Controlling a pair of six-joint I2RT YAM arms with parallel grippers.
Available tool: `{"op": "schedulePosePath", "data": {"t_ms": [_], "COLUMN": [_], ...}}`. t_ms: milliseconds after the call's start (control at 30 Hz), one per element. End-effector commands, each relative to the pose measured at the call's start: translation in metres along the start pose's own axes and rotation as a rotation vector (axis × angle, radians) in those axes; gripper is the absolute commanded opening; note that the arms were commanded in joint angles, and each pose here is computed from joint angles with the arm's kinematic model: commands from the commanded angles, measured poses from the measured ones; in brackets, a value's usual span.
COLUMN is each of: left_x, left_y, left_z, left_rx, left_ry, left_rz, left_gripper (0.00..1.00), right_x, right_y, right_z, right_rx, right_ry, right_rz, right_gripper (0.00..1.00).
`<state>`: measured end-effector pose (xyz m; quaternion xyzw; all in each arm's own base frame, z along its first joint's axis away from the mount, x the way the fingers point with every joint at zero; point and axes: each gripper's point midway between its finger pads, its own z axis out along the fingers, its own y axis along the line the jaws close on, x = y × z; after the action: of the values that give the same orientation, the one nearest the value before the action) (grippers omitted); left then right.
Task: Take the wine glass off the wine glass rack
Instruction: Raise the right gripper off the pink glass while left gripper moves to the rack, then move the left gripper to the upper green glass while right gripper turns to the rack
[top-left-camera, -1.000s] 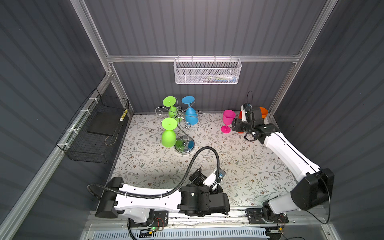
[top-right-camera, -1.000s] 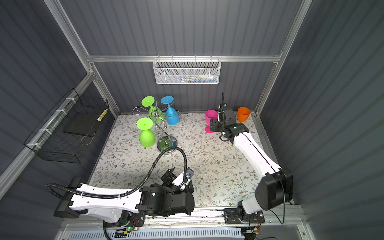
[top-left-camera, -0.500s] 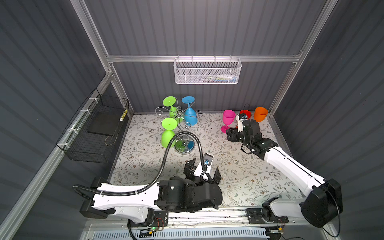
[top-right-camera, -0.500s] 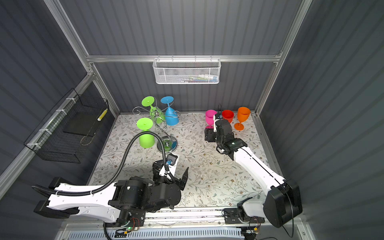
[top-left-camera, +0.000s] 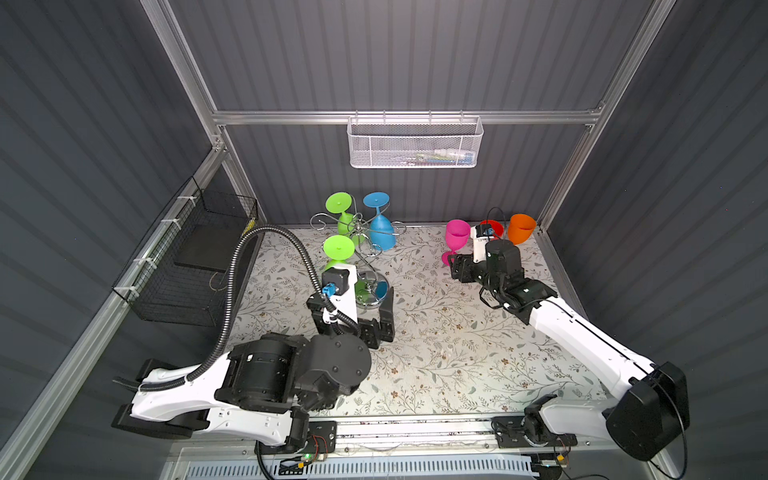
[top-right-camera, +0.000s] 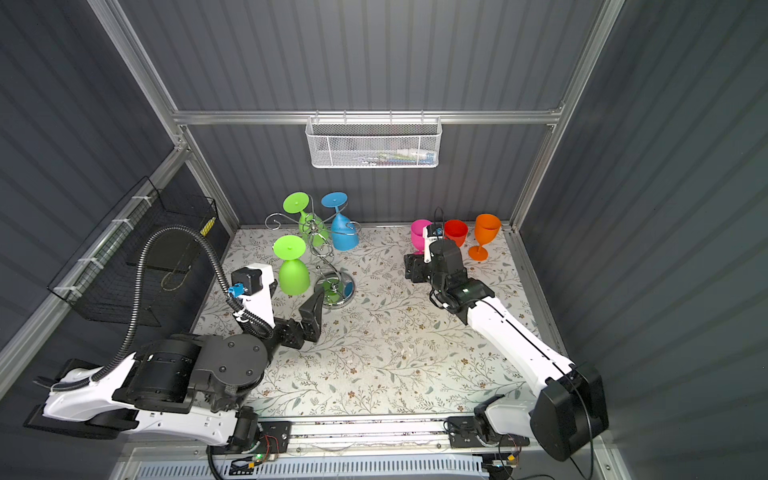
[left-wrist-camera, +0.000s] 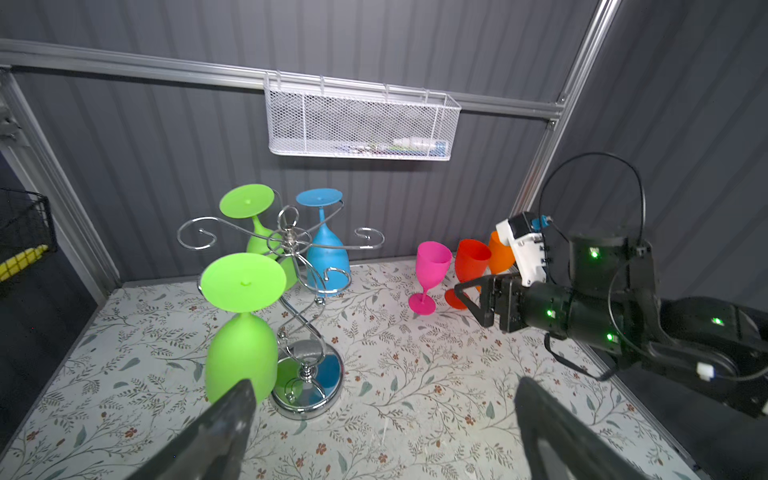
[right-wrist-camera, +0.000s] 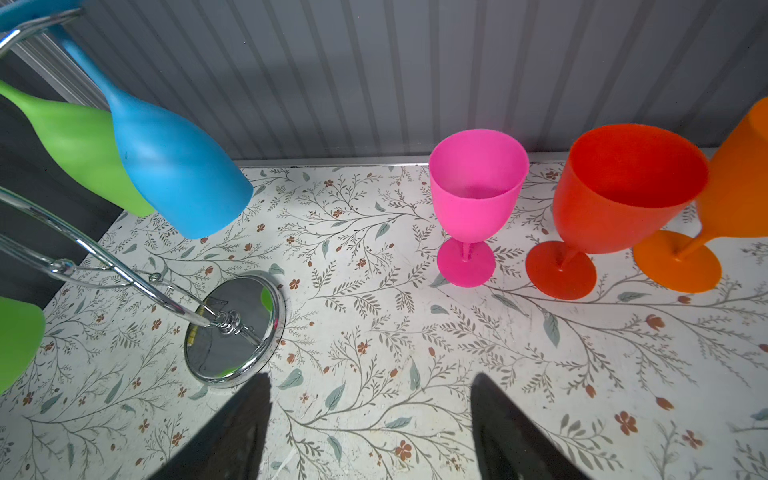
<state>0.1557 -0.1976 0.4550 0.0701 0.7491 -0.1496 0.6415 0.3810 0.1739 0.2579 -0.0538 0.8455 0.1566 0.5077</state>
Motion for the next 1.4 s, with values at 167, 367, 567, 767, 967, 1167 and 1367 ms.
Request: {"op": "schedulePosePath", "data": {"t_ms": [167, 367, 567, 767, 967, 1167, 1367], "left_x": [-0.025, -0.023, -0.029, -0.036, 0.007, 0.012, -0.003], "left_y": [0.07, 0.08, 0.051, 0.012, 0.017, 0.053, 0.069], "left_z": [-0.015, -0.02, -0.013, 0.011, 0.111, 0.158, 0.153], "left_rx": [-0.028, -0.008, 0.016, -0.003, -0.041, -0.047, -0.035], "left_ry": [-0.056, -0.045, -0.036, -0.009, 0.242, 0.287, 0.28], "left_rz": [-0.126, -0.144, -0.016, 0.163, 0.209, 0.114, 0.014], "left_gripper": [0.92, 0.91, 0.92, 0.95, 0.98, 0.97, 0.97], "right_x": [-0.008, -0.009, -0.007, -0.008, -0.012, -0.016, -0.02], "right_y": [0.018, 0.03, 0.037, 0.039, 0.038, 0.03, 0.031], "right_z": [-0.006, -0.006, -0.003, -0.004, -0.01, -0.02, -0.023], "right_rx": [-0.07, -0.112, -0.128, -0.128, -0.128, -0.086, -0.092], "right_ry": [-0.044, -0.046, -0.038, -0.042, -0.061, -0.083, -0.098], "right_rz": [-0.024, -0.042, -0.061, -0.07, -0.072, -0.098, -0.095], "right_gripper": [0.76, 0.76, 0.76, 0.76, 0.76, 0.77, 0.77]}}
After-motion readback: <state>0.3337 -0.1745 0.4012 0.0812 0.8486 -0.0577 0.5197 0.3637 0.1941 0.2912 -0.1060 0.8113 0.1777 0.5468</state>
